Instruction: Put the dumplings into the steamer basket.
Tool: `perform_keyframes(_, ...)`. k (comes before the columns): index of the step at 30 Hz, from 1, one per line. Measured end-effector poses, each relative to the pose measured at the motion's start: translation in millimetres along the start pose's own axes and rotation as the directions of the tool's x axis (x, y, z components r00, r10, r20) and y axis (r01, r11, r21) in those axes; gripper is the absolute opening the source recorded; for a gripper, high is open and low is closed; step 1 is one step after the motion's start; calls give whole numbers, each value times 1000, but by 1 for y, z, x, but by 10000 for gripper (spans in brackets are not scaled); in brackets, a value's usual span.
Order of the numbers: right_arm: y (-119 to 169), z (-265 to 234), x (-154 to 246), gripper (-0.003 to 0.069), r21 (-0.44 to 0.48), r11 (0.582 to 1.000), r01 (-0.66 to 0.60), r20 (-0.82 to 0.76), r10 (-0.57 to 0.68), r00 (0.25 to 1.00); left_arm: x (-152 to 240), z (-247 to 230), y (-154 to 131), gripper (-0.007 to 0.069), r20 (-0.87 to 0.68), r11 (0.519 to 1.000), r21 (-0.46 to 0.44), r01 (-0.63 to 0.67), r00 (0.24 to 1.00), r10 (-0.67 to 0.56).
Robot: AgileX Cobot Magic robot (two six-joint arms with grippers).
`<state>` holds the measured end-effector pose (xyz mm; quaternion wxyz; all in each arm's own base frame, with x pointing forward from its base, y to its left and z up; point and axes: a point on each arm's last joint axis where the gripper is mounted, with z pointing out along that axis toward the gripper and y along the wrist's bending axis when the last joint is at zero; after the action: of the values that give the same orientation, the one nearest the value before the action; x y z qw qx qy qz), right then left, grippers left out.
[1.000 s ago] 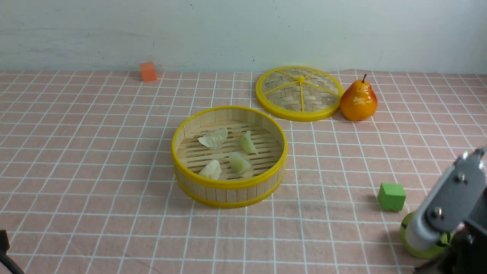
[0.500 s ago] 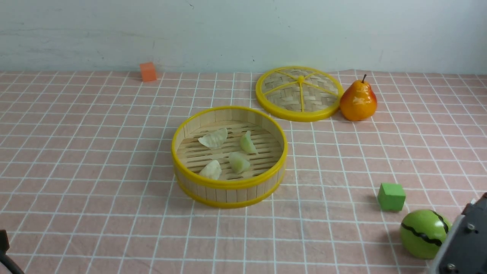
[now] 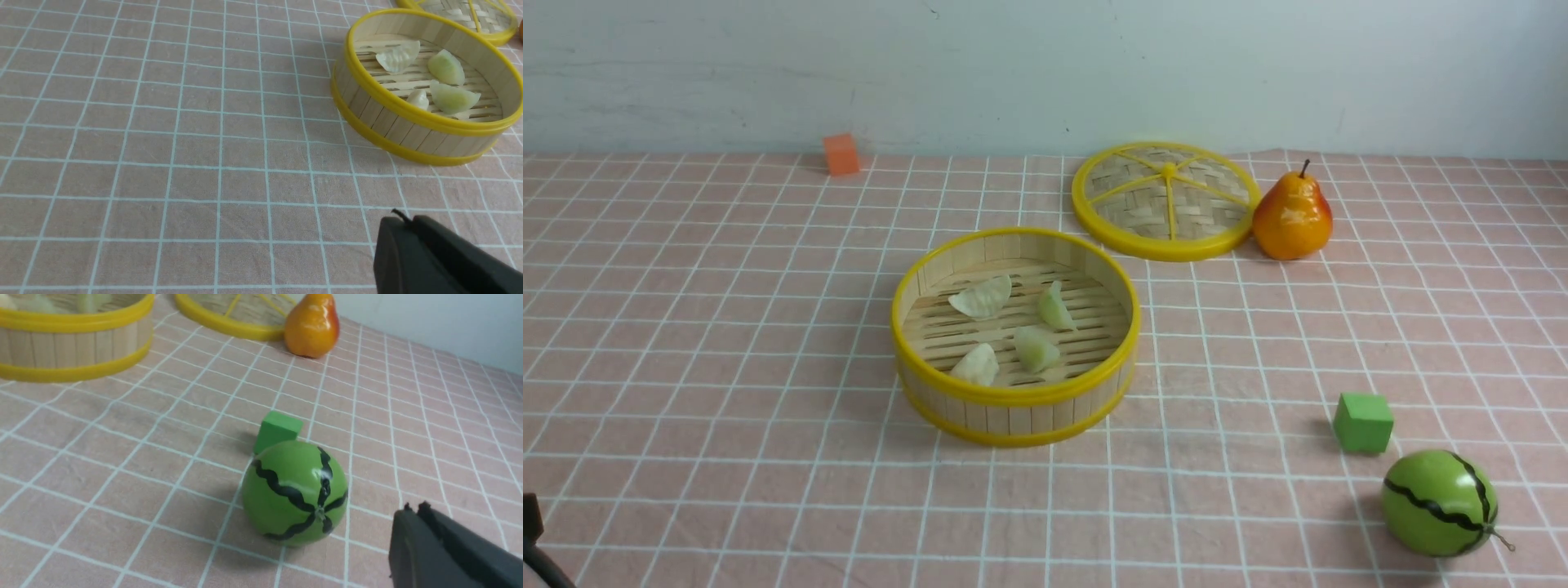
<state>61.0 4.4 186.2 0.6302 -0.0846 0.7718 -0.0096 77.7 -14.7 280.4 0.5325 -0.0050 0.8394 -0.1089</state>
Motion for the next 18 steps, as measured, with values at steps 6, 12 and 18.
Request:
perform_keyframes(6, 3, -5, 10, -3, -4, 990, -140, -34, 140, 990, 0, 0, 0, 29, 0, 1000, 0, 0, 1000, 0)
perform_keyframes(12, 4, -6, 13, -3, -17, 989, -150, -89, 148, 985, 0, 0, 0, 36, 0, 1000, 0, 0, 1000, 0)
perform_keyframes(18, 3, -6, 14, -3, -8, 992, -122, -96, 121, 988, 0, 0, 0, 38, 0, 1000, 0, 0, 1000, 0)
